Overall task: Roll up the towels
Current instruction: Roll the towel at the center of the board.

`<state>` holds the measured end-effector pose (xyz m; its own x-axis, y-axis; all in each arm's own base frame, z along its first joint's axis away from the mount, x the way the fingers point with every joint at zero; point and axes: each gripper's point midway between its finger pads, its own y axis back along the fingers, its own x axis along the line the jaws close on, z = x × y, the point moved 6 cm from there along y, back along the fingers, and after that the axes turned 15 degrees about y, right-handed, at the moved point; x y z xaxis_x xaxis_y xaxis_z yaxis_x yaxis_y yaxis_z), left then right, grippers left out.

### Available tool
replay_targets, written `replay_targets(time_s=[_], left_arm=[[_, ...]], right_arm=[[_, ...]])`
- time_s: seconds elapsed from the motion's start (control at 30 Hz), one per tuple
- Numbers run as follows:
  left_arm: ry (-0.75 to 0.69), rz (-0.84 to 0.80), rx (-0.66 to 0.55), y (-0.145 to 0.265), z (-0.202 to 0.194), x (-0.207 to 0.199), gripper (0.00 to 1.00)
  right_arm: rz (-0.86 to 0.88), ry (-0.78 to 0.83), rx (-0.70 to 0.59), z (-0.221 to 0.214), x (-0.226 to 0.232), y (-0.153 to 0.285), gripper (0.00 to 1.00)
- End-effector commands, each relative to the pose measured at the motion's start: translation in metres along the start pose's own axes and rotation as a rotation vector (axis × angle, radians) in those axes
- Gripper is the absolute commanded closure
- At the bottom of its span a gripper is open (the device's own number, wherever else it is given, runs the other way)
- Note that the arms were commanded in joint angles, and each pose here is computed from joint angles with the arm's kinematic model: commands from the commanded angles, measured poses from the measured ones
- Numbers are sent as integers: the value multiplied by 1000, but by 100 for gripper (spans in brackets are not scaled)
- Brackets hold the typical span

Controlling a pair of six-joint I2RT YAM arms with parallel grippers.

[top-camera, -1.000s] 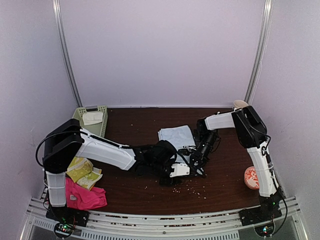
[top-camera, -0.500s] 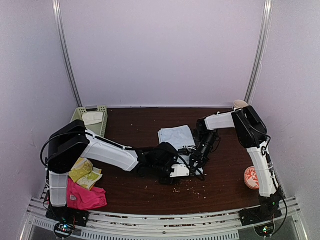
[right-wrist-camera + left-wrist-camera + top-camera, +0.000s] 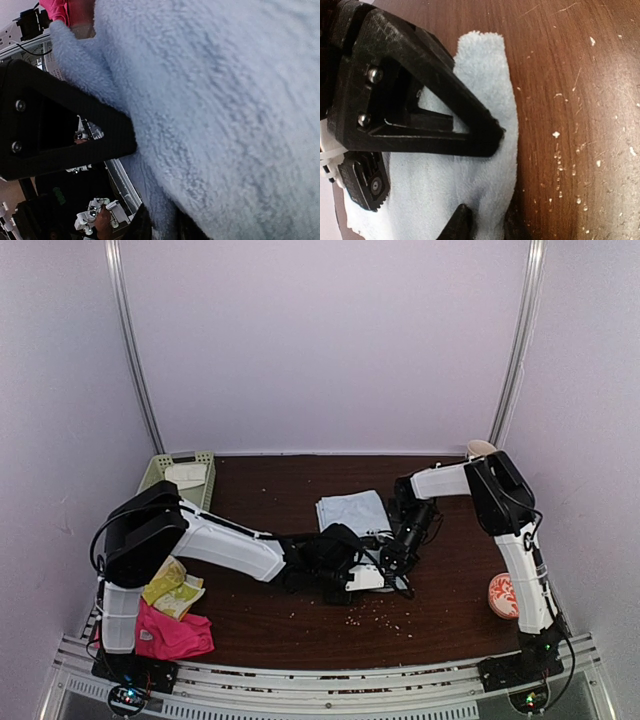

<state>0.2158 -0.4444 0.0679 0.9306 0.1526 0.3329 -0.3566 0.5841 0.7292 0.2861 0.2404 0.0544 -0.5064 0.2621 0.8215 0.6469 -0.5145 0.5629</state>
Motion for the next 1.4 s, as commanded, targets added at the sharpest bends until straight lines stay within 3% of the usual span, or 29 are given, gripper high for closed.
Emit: replay_targets(time_s=[0.0, 0.23, 0.43, 0.6, 0.7, 0.8, 1.0, 1.2, 1.37], left_arm=[[-2, -110, 222, -16, -53, -24, 78], [69, -224, 248, -17, -56, -34, 86], [248, -405, 173, -5, -38, -24, 89], [440, -581, 162, -6, -37, -6, 89], [590, -674, 165, -14, -43, 9, 89], [734, -782, 177, -19, -45, 20, 89], [843, -866, 202, -23, -47, 22, 88], [958, -921, 239, -29, -66, 26, 89], [971, -924, 240, -29, -67, 27, 88]], right_arm=[[-158, 94, 28, -3, -20, 20, 77], [-326, 183, -76, 6, 12, 83, 59], [-519, 303, -236, 2, 56, 159, 63], [-760, 511, -471, -4, 108, 198, 58], [-785, 570, -493, -21, 112, 182, 56], [-727, 672, -414, -42, 114, 149, 54], [-782, 739, -256, -66, 94, 83, 60], [-841, 879, -185, -41, 110, 47, 55], [-904, 919, -114, -23, 96, 23, 52]])
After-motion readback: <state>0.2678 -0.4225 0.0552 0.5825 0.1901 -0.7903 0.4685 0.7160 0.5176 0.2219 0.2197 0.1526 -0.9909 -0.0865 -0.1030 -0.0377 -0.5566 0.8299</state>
